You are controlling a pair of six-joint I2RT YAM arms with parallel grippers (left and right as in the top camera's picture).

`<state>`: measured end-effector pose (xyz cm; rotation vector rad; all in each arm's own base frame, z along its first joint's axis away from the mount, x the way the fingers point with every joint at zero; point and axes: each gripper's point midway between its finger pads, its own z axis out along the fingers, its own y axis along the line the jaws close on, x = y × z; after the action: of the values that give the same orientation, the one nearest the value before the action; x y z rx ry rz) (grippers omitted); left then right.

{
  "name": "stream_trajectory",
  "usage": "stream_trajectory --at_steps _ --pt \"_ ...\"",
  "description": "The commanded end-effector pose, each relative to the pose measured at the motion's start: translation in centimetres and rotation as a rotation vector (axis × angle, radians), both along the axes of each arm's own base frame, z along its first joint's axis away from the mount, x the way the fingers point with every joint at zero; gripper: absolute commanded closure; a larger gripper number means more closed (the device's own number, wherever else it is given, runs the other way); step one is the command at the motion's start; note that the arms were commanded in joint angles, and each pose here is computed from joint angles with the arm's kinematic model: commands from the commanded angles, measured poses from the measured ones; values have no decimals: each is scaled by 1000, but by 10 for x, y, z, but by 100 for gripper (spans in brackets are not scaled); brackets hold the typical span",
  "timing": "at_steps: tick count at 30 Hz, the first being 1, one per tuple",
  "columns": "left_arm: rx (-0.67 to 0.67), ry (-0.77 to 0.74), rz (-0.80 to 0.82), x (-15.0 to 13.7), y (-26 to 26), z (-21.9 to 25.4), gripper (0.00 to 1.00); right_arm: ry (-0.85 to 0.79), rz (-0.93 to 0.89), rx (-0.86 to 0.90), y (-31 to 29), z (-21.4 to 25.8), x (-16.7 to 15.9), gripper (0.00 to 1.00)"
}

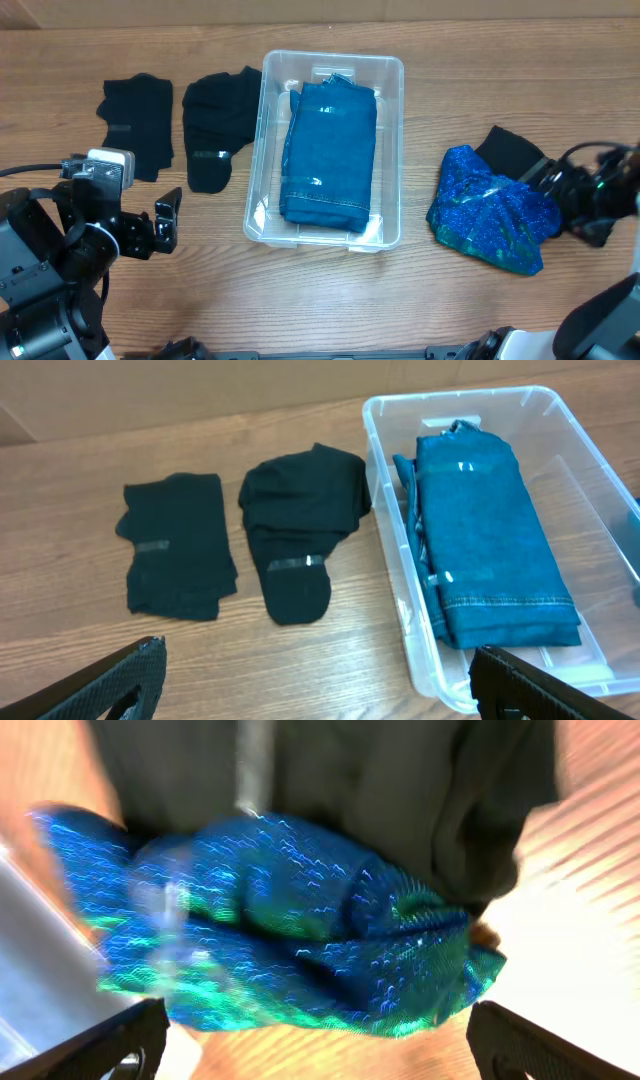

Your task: Pack container

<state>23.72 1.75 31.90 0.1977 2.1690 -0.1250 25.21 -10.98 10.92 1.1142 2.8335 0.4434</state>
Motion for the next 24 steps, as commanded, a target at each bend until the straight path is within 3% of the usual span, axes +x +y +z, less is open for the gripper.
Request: stream_trajectory --at_steps 1,6,10,20,21,24 --pt "11 -12 -17 0 -1 3 0 52 -44 15 18 -37 -30 0" --pt "11 -12 -16 0 -1 3 0 62 -176 -61 7 -50 -37 0" --pt "11 -12 -16 0 -1 3 0 -42 -116 -75 7 -61 -19 0" --pt "11 -12 -16 0 -1 3 0 -128 36 -101 41 -109 -3 0" --pt "11 -12 -16 0 -1 3 0 -139 44 -106 42 -110 -1 12" --pt "11 -12 -16 0 -1 3 0 -145 47 -109 41 -115 2 70"
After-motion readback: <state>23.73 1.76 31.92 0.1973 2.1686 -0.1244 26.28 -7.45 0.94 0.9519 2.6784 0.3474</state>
